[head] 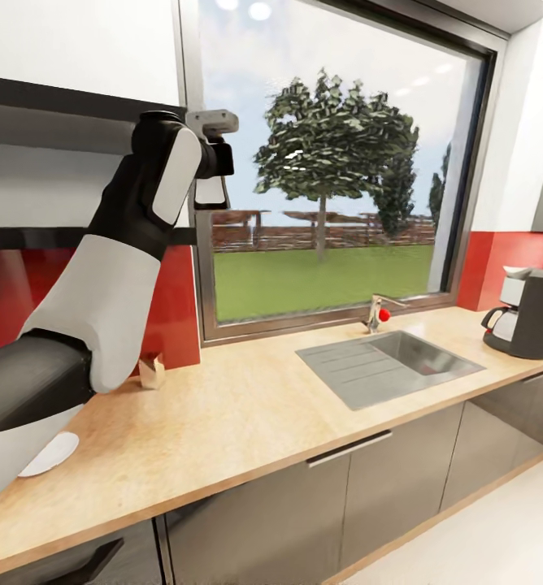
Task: Set up a coffee station on the kitchen countertop: keep the coffee maker on the countertop, move the bottle of coffee from the kitchen shelf to the counter next to the coffee maker, place a paper coffee filter on top of the coffee maker, put the saucer next to the coffee maker with the coffee cup on the saucer, and place the electric kettle next to the coffee maker.
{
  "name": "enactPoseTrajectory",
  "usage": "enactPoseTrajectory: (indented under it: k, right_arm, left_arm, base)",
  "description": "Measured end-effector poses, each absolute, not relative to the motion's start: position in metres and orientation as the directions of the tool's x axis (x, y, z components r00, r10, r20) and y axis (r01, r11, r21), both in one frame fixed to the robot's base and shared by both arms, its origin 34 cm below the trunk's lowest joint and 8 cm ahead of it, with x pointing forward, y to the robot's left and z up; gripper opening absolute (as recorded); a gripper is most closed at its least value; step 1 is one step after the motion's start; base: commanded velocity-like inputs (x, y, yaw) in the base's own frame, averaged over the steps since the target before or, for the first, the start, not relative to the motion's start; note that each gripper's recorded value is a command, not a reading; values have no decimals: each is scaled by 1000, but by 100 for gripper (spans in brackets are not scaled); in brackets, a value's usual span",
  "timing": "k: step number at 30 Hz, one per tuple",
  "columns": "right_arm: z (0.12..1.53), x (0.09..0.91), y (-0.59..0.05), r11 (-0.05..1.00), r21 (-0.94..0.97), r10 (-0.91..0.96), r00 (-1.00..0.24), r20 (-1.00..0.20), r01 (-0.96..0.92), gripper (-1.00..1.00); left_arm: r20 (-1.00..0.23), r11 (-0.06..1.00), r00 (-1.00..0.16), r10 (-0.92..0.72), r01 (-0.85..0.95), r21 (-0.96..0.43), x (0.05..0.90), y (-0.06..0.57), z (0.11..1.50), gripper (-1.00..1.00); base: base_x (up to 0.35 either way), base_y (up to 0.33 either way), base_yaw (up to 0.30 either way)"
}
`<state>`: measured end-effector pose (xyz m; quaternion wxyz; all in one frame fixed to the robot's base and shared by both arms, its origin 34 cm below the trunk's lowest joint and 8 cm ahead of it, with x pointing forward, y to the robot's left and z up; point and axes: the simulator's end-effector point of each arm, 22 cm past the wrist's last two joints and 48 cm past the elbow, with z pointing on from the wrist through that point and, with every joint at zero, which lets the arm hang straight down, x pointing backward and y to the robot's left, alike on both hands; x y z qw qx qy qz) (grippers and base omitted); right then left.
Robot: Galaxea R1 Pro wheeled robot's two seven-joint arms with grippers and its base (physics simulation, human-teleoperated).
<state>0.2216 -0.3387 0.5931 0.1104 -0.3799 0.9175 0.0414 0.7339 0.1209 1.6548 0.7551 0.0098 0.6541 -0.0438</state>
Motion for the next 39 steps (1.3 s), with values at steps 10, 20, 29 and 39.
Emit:
enactPoseTrajectory:
  k: [10, 20, 29, 39]
  right_arm:
    - [593, 221, -338, 707, -7, -688, -687, -234, -707, 100]
    - [597, 238, -345, 710, -38, -688, -680, -253, -703, 100]
    - [615, 278, -400, 854, -114, -516, -796, -315, -508, 100]
    - [662, 368, -464, 991, -126, -114, -823, -557, -52, 100]
  left_arm:
    - [-989, 996, 138, -54, 80, -43, 735, 120, 1654, -100]
    - [-989, 996, 137, -54, 81, -43, 735, 120, 1653, -100]
    - [-989, 996, 136, -54, 84, -42, 735, 118, 1652, -100]
    - [-980, 974, 162, -112, 215, -76, 751, 86, 1622, -100]
  base:
    - [-40, -133, -61]
    - [-1, -5, -8]
    - [0, 0, 0]
    - [0, 0, -61]
